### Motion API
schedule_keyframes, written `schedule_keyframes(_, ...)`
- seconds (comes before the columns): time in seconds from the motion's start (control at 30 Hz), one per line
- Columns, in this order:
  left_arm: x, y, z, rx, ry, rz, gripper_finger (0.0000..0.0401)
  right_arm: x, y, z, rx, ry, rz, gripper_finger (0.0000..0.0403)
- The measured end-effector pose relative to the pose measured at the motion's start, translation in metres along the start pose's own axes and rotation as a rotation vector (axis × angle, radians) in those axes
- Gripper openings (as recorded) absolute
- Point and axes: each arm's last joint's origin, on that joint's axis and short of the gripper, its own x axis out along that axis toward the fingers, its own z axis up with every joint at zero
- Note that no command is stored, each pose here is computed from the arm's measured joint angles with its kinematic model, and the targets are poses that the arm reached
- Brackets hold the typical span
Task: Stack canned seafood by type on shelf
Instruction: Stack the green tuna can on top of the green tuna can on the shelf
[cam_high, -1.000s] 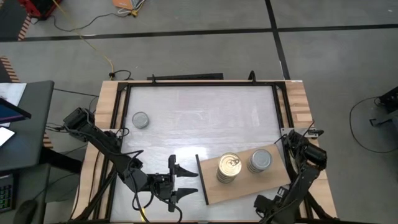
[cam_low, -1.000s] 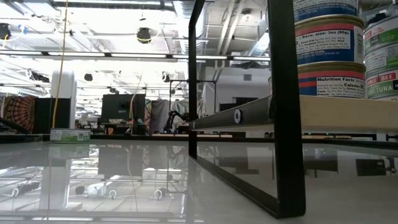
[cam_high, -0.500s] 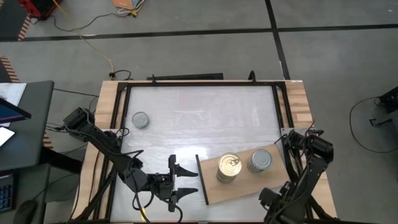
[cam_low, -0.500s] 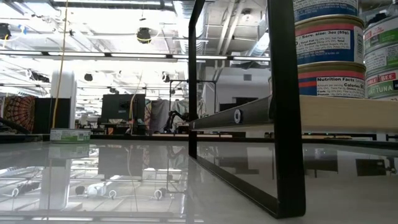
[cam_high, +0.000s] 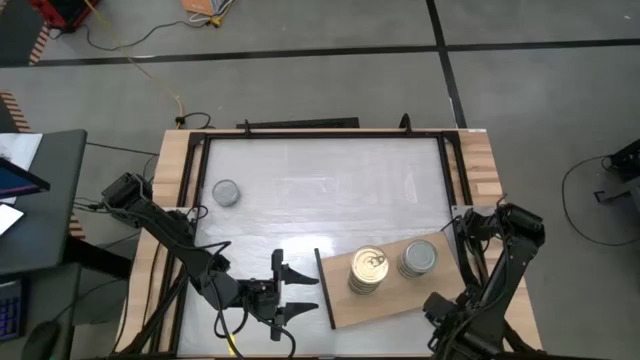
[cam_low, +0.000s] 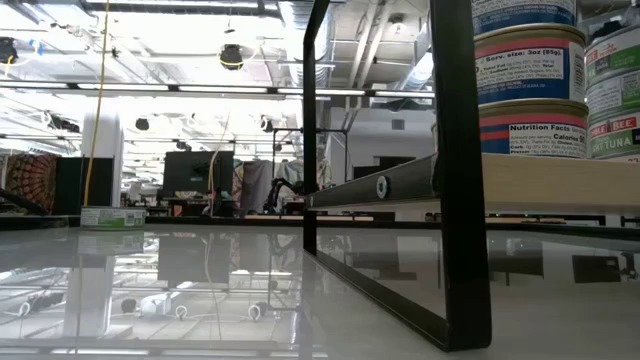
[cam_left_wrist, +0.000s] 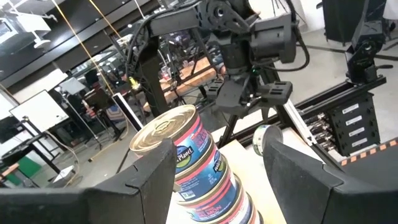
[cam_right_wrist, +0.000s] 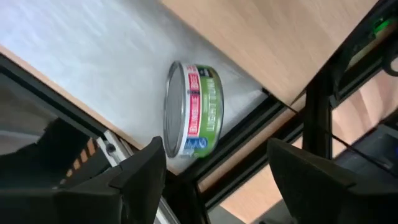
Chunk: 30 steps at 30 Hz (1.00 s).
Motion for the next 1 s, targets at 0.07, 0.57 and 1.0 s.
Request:
schedule_keyframes(0.07,0.000,0.000,0.000,-0.007,0.000,0.000,0.0228,0.005,-0.003,0.000,0.017,0.004,0.001,0.0315)
schedule_keyframes(0.57,-0.002,-0.002,0.001,-0.006,0.001,-0.009,0.0228,0.049,-0.013,-0.007,0.074,0.100,0.184,0.0320)
schedule_keyframes(1.0,-0.002,-0.002,0.001,-0.007,0.001,-0.008,0.0228,0.066,0.004,-0.010,-0.012,0.205,0.223,0.0286)
